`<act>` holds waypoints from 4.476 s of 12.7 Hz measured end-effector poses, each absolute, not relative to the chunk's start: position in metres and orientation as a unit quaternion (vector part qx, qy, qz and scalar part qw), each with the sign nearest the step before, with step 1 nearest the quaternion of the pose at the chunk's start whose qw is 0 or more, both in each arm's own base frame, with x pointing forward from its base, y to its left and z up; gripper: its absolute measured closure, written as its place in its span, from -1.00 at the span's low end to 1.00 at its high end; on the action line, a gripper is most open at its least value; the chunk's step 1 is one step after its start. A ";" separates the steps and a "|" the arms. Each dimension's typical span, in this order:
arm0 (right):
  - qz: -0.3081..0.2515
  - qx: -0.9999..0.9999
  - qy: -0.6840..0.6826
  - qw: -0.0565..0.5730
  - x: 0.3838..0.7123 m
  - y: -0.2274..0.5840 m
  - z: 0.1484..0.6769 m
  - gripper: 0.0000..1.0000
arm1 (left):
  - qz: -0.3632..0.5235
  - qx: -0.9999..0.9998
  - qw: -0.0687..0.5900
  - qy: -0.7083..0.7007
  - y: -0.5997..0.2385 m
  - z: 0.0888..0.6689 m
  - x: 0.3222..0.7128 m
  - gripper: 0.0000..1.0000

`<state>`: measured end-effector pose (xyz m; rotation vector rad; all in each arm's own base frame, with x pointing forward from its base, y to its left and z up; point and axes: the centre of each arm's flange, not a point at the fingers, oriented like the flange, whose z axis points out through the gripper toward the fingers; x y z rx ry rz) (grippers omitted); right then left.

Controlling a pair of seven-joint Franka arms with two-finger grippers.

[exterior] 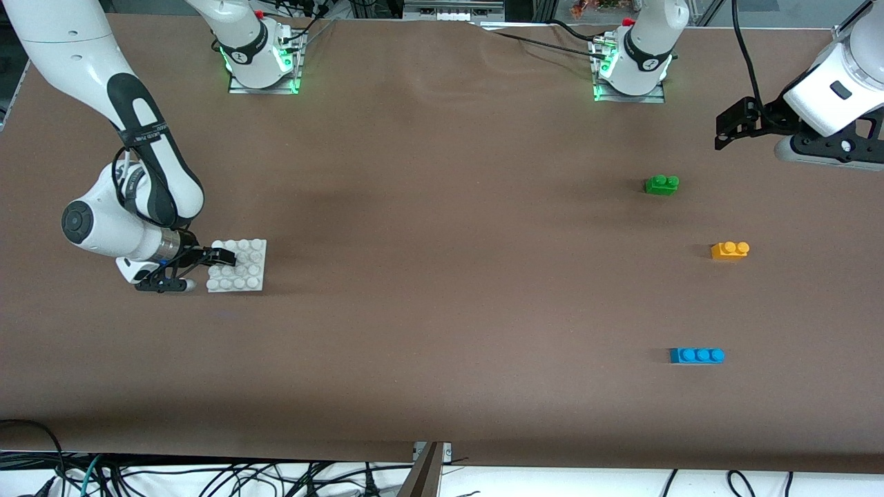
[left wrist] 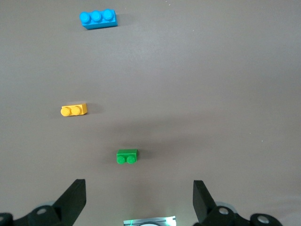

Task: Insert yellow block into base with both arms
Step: 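Slide the white base plate with the right gripper toward the table middle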

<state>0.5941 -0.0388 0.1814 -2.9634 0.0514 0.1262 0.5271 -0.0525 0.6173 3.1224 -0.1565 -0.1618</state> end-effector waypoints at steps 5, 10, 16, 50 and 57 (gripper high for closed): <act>0.043 -0.995 0.017 0.092 0.595 -0.035 0.182 -0.30 | -0.052 0.997 0.006 -0.050 -0.052 0.617 0.527 -1.00; 0.043 -0.993 0.011 0.108 0.600 -0.004 0.181 -0.30 | -0.052 0.997 0.006 -0.050 -0.052 0.617 0.527 -1.00; 0.044 -0.993 0.014 0.109 0.607 0.038 0.182 -0.28 | -0.052 0.997 0.006 -0.050 -0.052 0.617 0.527 -1.00; 0.051 -0.992 0.008 0.116 0.602 0.236 0.182 -0.26 | -0.052 0.997 0.006 -0.050 -0.052 0.617 0.527 -1.00; 0.051 -0.991 0.030 0.117 0.598 0.288 0.182 -0.26 | -0.052 0.997 0.006 -0.050 -0.052 0.617 0.527 -1.00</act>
